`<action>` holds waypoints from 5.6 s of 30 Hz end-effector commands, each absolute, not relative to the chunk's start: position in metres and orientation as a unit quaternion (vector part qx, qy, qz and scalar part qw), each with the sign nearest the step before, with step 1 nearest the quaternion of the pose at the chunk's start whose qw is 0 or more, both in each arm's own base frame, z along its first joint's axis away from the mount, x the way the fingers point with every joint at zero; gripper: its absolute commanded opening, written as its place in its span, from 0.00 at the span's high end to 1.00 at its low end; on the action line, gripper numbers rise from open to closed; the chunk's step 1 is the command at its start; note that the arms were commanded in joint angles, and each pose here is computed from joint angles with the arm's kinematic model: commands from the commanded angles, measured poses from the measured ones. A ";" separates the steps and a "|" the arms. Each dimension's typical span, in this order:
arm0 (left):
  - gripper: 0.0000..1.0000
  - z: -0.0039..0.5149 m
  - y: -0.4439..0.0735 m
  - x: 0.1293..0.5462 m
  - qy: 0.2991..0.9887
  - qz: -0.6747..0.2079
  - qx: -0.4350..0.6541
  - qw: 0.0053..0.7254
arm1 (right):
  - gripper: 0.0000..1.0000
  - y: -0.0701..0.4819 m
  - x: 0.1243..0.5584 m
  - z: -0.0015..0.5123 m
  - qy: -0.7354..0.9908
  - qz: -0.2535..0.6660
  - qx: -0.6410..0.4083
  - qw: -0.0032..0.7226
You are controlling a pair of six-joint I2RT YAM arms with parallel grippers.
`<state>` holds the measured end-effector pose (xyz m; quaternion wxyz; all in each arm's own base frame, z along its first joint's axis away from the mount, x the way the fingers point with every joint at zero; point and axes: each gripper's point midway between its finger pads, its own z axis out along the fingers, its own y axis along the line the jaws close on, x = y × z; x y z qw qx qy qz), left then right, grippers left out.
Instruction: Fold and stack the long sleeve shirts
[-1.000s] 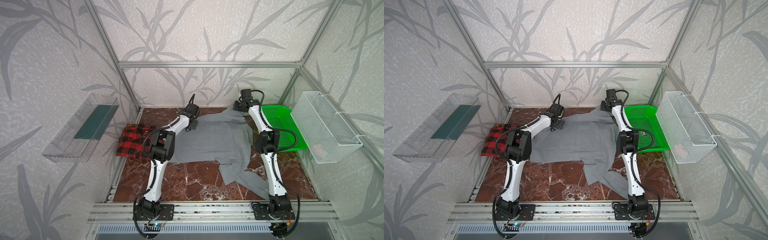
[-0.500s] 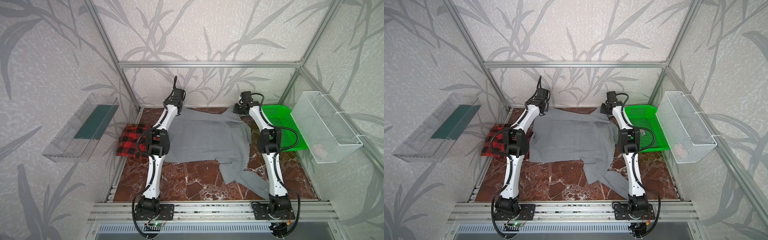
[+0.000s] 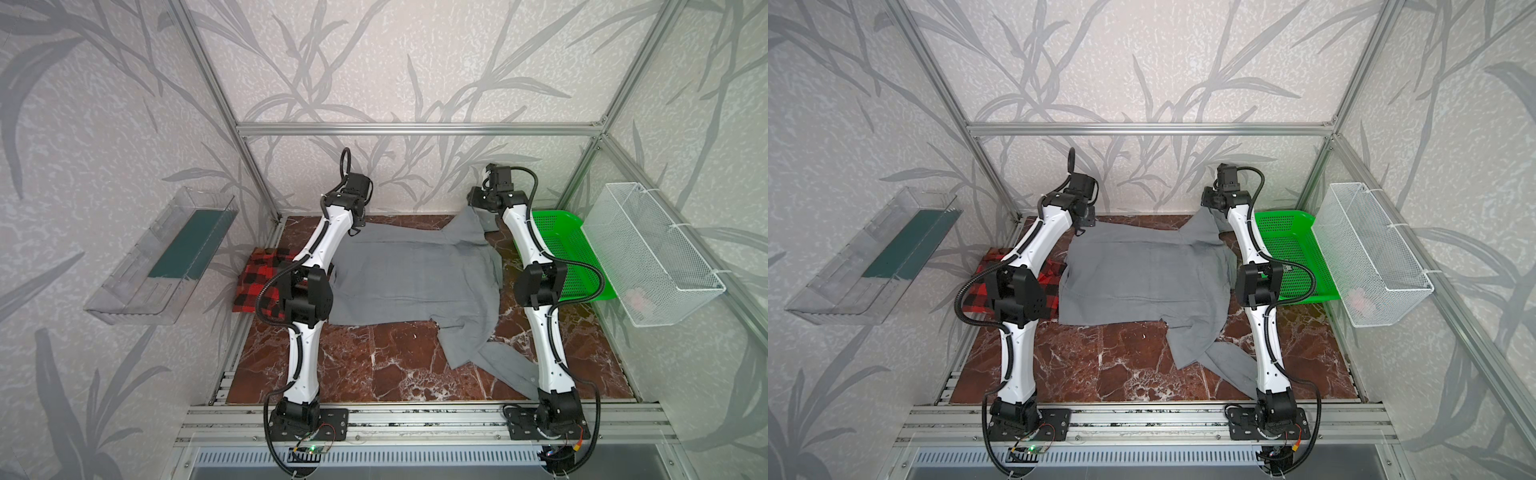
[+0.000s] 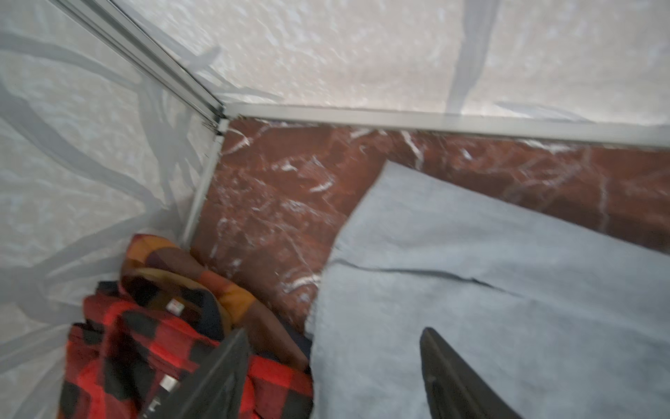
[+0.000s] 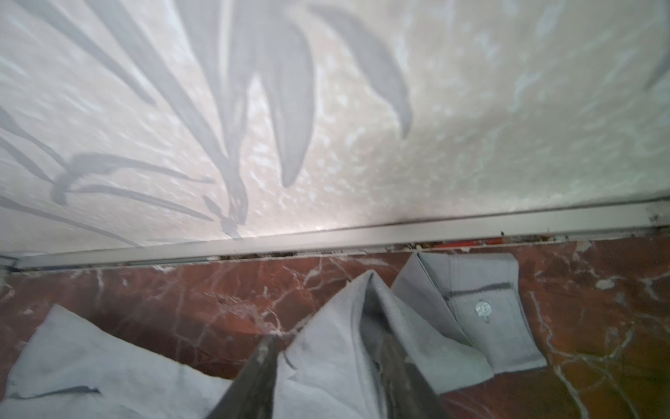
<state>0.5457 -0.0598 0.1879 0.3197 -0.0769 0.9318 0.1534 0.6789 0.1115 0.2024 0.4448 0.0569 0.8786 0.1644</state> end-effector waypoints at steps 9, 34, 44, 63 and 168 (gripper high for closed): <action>0.25 0.122 -0.093 0.411 0.971 0.044 -0.174 0.156 | 0.52 0.135 0.589 0.227 0.918 0.176 0.037 0.354; 0.19 0.055 -0.027 0.273 0.944 0.113 -0.288 0.112 | 0.26 0.200 0.217 0.108 0.950 0.165 -0.106 0.244; 0.19 0.028 -0.024 0.290 0.935 0.112 -0.317 0.114 | 0.25 0.217 0.183 0.072 0.957 0.099 -0.177 0.205; 0.45 -0.003 -0.036 0.284 0.946 0.118 -0.285 0.100 | 0.44 0.216 0.171 0.006 0.965 0.047 -0.213 0.142; 0.42 0.144 -0.054 0.347 0.977 0.005 -0.206 0.051 | 0.67 0.127 0.362 0.111 0.990 -0.048 -0.107 0.081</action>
